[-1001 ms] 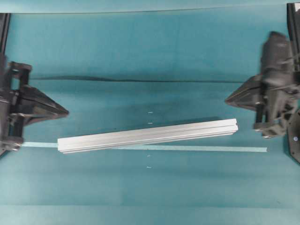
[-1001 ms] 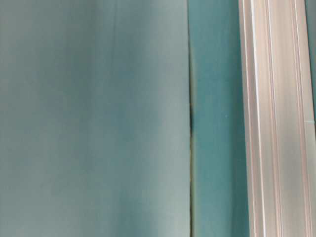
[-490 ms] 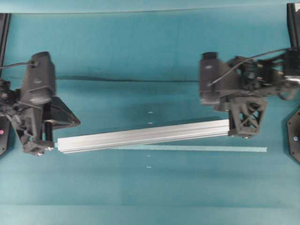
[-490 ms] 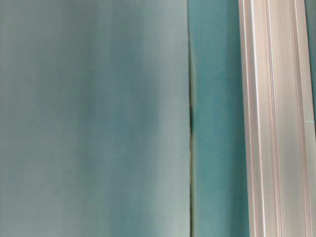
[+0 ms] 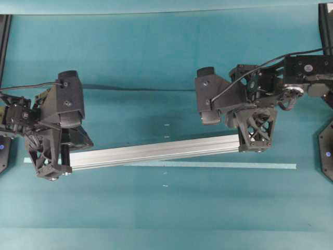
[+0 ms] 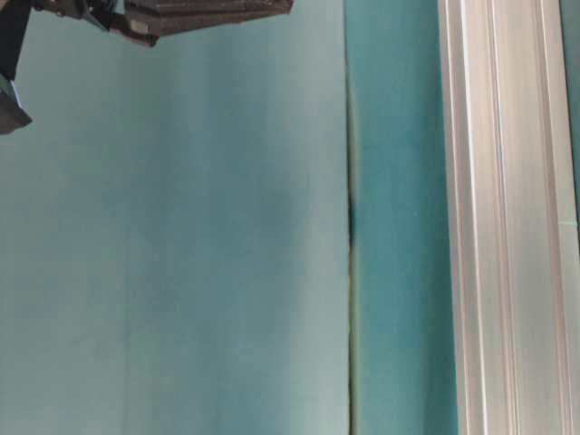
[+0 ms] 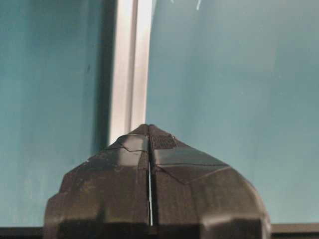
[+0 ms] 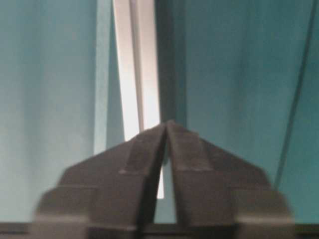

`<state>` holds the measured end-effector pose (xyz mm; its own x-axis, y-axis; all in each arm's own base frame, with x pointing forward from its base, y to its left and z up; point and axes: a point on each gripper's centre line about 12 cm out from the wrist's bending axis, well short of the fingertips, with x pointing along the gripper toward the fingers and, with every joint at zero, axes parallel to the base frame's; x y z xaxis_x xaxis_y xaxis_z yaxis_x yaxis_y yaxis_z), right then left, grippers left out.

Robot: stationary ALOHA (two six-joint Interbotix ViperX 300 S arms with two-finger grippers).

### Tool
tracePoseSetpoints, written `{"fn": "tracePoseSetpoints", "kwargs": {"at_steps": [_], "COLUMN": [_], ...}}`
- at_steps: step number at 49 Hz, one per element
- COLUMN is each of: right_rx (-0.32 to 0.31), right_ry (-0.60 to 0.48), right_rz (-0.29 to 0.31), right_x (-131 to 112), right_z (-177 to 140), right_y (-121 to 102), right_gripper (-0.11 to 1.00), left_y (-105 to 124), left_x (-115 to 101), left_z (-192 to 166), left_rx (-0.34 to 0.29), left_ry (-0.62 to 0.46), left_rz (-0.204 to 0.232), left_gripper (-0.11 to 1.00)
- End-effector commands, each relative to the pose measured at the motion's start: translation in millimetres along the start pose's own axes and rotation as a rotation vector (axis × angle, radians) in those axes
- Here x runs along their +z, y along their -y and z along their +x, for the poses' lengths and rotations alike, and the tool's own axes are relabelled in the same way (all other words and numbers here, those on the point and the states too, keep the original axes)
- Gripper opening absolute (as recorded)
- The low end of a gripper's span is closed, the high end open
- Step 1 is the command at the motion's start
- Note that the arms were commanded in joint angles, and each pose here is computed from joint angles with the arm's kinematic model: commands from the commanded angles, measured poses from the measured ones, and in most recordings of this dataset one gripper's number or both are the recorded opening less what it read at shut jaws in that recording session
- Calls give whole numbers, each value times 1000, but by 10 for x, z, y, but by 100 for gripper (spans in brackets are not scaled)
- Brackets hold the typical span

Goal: Lift the metal rail with both hands.
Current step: 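Move both grippers inward and down toward the ends of the silver rail, then close both grippers on the silver rail near each end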

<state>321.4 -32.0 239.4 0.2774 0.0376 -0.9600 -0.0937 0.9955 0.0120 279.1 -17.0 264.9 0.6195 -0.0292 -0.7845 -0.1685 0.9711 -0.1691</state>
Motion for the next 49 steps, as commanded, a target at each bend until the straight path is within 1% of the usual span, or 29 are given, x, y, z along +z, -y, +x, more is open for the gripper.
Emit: {"fn": "tracePoseSetpoints", "kwargs": {"at_steps": [1, 3, 4, 6, 7, 11, 14, 17, 19, 36, 49], "right_rx": [-2, -2, -1, 0, -2, -4, -8, -6, -4, 3, 1], "right_ry": [3, 3, 0, -5, -5, -6, -7, -15, -24, -46, -57], "right_rz": [-5, -5, -5, -8, -10, -24, -39, -43, -44, -62, -61], "right_x": [28, 26, 22, 15, 17, 21, 22, 19, 11, -43, -128], "right_z": [3, 16, 25, 44, 49, 79, 103, 142, 170, 459, 728], "right_y": [3, 3, 3, 3, 6, -1, -5, -2, -2, -56, -54], "right_gripper": [32, 43, 51, 64, 70, 90, 99, 100, 99, 99, 99], "left_y": [26, 23, 21, 15, 17, -2, -5, -4, -13, -43, -111], "left_x": [68, 57, 50, 28, 22, -32, -44, -60, -73, -196, -363], "left_z": [-58, -47, -44, -23, -20, 63, 107, 160, 189, 542, 891], "left_rx": [-7, -6, -5, -3, -3, 6, 10, 14, 18, 25, 44], "left_ry": [25, 21, 18, 9, 7, -20, -32, -47, -56, -85, -137], "left_rz": [4, 4, 3, -2, -5, -23, -32, -30, -30, -29, -24], "left_gripper": [6, 14, 18, 28, 36, 61, 79, 92, 97, 99, 99]}}
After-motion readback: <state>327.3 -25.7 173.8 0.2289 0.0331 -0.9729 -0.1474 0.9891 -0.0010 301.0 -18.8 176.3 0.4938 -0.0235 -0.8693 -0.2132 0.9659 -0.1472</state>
